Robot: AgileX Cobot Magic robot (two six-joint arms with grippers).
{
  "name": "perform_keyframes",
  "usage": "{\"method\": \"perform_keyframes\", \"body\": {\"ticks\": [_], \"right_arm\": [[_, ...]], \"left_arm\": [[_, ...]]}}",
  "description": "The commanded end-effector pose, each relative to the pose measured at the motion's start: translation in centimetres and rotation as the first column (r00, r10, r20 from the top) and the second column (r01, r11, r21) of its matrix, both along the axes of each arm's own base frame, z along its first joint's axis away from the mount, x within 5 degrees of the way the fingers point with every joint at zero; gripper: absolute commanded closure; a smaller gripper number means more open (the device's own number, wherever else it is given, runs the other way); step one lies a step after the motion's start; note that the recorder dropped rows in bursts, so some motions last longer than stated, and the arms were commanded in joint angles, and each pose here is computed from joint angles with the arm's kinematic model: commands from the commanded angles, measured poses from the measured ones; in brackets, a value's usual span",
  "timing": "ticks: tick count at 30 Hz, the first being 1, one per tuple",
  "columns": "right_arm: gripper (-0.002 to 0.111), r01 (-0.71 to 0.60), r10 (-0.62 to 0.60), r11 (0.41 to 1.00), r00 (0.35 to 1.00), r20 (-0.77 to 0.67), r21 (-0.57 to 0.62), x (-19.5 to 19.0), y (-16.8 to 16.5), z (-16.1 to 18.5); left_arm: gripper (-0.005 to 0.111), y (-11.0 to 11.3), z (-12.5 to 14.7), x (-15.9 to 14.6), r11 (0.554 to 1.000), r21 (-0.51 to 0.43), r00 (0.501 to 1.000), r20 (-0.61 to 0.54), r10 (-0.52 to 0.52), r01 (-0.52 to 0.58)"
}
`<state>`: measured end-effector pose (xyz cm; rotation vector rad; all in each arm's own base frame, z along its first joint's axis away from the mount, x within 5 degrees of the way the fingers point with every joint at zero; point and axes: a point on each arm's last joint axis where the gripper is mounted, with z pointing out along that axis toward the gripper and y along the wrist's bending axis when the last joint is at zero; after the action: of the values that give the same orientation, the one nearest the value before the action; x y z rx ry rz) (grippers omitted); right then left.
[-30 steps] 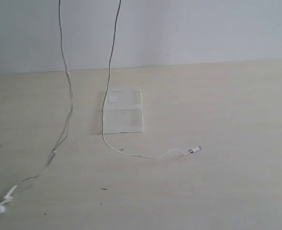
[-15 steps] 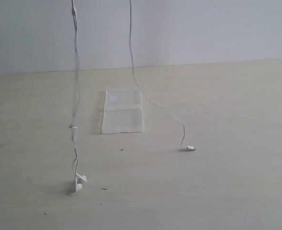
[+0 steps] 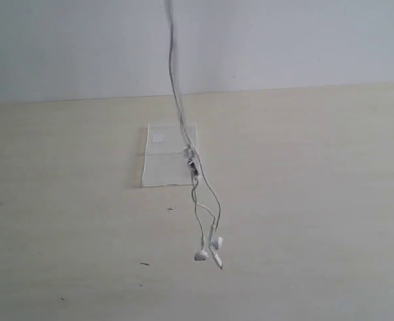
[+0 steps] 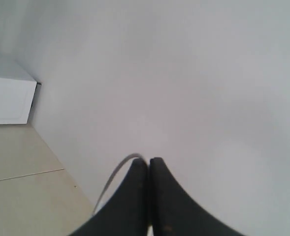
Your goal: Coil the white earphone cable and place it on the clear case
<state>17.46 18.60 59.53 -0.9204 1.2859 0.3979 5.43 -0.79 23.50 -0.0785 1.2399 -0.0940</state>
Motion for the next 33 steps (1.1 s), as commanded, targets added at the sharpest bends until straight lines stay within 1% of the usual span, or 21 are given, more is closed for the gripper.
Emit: {"method": "perform_keyframes", "body": {"ticks": [1, 3, 6, 12, 21, 26, 30, 32, 33], "right_arm": [[0.108, 0.003, -0.004, 0.999, 0.999, 0.041, 0.033, -0.3, -0.4, 0.9], [0.108, 0.004, -0.007, 0.999, 0.999, 0.052, 0.047, -0.3, -0.4, 1.1], [0.108, 0.004, -0.007, 0.999, 0.999, 0.054, 0.052, -0.3, -0.4, 1.1], [0.108, 0.004, -0.006, 0.999, 0.999, 0.044, 0.054, -0.3, -0.4, 1.1], [0.108, 0.002, -0.003, 0.999, 1.0, 0.016, 0.048, -0.3, -0.3, 0.9], [0.108, 0.006, -0.007, 0.999, 1.0, 0.012, 0.034, -0.3, -0.4, 0.8], [0.108, 0.007, -0.008, 0.999, 1.0, 0.013, 0.034, -0.3, -0.4, 0.8], [0.108, 0.007, -0.008, 0.999, 1.0, 0.013, 0.034, -0.3, -0.4, 0.8], [0.108, 0.007, -0.008, 0.999, 1.0, 0.014, 0.036, -0.3, -0.4, 0.8]], "left_arm": [[0.107, -2.0, -0.7, 0.7, 0.968, 0.117, 0.971, -0.109, -0.211, 0.223], [0.107, -2.9, -0.8, 0.9, 0.935, 0.121, 0.939, -0.139, -0.316, 0.332], [0.107, -3.7, -0.8, 0.9, 0.891, 0.119, 0.896, -0.142, -0.421, 0.437], [0.107, -4.7, -0.2, 0.2, 0.824, 0.134, 0.835, -0.075, -0.545, 0.55], [0.107, -5.7, 0.2, -0.8, 0.736, 0.175, 0.751, -0.027, -0.66, 0.654], [0.107, -5.6, 0.4, -0.8, 0.746, 0.158, 0.756, -0.004, -0.655, 0.647], [0.107, -5.5, 0.9, -0.9, 0.743, 0.139, 0.745, 0.044, -0.665, 0.655], [0.107, -5.5, 0.8, -0.9, 0.749, 0.137, 0.752, 0.037, -0.658, 0.648], [0.107, -5.4, 0.6, -0.7, 0.758, 0.139, 0.764, 0.017, -0.645, 0.637]]}}
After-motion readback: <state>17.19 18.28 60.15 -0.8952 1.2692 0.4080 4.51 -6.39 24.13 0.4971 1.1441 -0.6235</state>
